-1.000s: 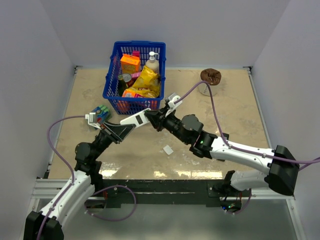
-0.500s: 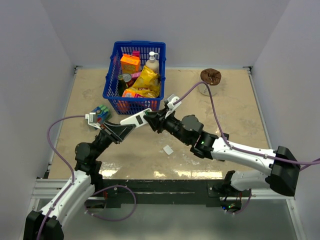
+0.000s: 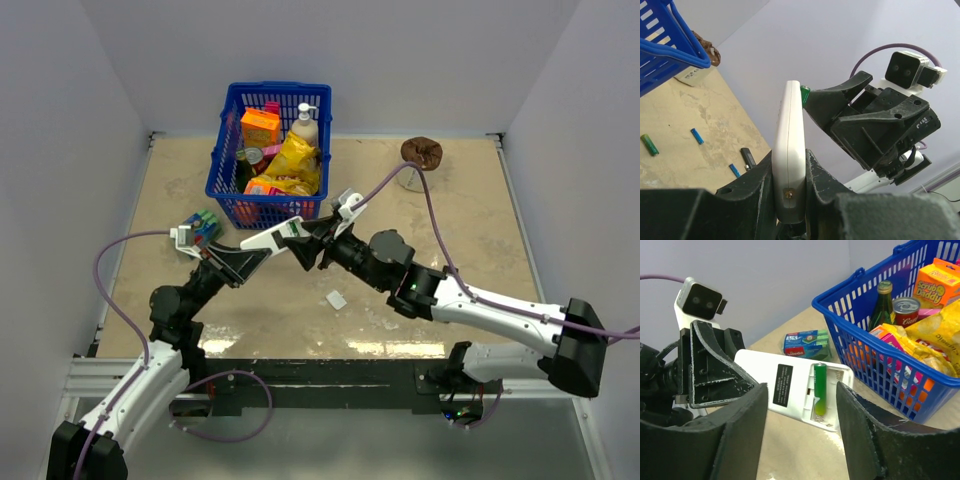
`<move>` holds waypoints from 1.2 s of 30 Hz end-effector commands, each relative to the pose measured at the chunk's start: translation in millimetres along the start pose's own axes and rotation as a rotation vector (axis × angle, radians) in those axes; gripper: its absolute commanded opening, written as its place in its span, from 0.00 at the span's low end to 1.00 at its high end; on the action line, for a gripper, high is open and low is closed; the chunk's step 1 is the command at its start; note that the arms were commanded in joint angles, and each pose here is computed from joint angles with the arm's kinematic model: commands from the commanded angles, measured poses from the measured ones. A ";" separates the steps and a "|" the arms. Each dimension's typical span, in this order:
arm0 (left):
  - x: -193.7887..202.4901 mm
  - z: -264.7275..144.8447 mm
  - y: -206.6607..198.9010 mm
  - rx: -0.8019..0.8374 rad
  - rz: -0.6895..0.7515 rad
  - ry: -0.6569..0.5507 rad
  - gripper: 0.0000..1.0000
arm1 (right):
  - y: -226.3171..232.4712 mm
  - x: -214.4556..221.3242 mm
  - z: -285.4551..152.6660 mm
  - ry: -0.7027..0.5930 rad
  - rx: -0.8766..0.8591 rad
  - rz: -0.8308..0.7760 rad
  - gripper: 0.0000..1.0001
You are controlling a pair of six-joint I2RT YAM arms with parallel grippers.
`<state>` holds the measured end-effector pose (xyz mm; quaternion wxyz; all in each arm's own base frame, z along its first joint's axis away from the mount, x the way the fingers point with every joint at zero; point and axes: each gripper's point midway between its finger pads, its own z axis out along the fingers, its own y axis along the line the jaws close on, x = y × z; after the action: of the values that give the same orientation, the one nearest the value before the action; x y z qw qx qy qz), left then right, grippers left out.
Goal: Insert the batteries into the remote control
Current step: Load the battery into the remote control.
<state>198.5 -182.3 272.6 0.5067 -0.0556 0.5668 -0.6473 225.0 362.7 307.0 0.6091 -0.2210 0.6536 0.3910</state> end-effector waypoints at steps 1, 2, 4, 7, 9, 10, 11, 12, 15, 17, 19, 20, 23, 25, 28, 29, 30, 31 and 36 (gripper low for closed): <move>-11.5 -3.7 -46.4 0.185 0.071 -0.046 0.00 | -19.7 -22.6 -8.8 -0.026 0.096 -0.048 0.61; -11.5 -3.7 -46.4 0.185 0.071 -0.046 0.00 | -19.2 -25.4 -10.1 -0.029 0.095 -0.047 0.62; -10.9 -4.3 -47.1 0.188 0.071 -0.044 0.00 | -18.8 -28.9 -14.9 -0.021 0.094 -0.055 0.64; -10.7 -4.8 -47.6 0.191 0.069 -0.043 0.00 | -15.7 -39.5 -21.7 -0.005 0.077 -0.096 0.67; -9.2 -5.3 -47.6 0.193 0.064 -0.037 0.00 | -11.8 -52.6 -24.6 -0.001 0.063 -0.127 0.67; -8.3 -5.5 -45.9 0.190 0.061 -0.034 0.00 | -10.9 -50.1 -28.8 0.033 0.045 -0.170 0.67; -7.7 -5.7 -46.7 0.193 0.060 -0.030 0.00 | -6.8 -60.6 -31.4 0.024 0.031 -0.184 0.67; -6.0 -6.2 -46.9 0.196 0.058 -0.021 0.00 | -4.6 -64.9 -34.4 0.025 0.017 -0.202 0.68; -2.8 -6.8 -44.6 0.191 0.047 -0.007 0.00 | 7.3 -88.5 -49.8 -0.010 -0.054 -0.275 0.72; -1.4 -7.1 -42.8 0.186 0.040 -0.002 0.00 | 19.1 -97.3 -60.5 -0.013 -0.122 -0.296 0.75; 0.2 -6.7 -41.5 0.183 0.030 0.008 0.00 | 27.4 -104.3 -66.6 -0.009 -0.172 -0.338 0.75; 0.7 -6.2 -41.2 0.183 0.025 0.014 0.00 | 31.1 -104.8 -67.4 -0.002 -0.198 -0.363 0.75; 4.7 -4.6 -44.0 0.200 0.009 0.047 0.00 | 39.8 -101.2 -70.8 0.030 -0.286 -0.493 0.75; 8.0 -3.2 -43.8 0.204 0.000 0.076 0.00 | 43.2 -94.5 -73.4 0.048 -0.347 -0.603 0.76; 12.0 -2.1 -44.6 0.212 0.002 0.108 0.00 | 40.3 -89.0 -75.3 0.058 -0.373 -0.715 0.80; 12.7 -2.0 -44.3 0.211 0.001 0.114 0.00 | 38.3 -88.4 -74.5 0.063 -0.369 -0.737 0.80; 13.8 -2.4 -43.7 0.209 0.000 0.119 0.00 | 32.8 -83.9 -73.0 0.087 -0.356 -0.774 0.82; 13.9 -2.4 -43.4 0.208 -0.001 0.119 0.00 | 30.4 -83.5 -72.5 0.095 -0.347 -0.785 0.82; 15.7 -1.6 -43.8 0.207 0.027 0.138 0.00 | 27.7 -77.7 -70.9 0.119 -0.360 -0.834 0.74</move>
<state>175.0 -198.6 273.3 0.4525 0.0030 0.5619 -0.6925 173.3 312.9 369.7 0.6150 -0.5640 0.5012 0.2290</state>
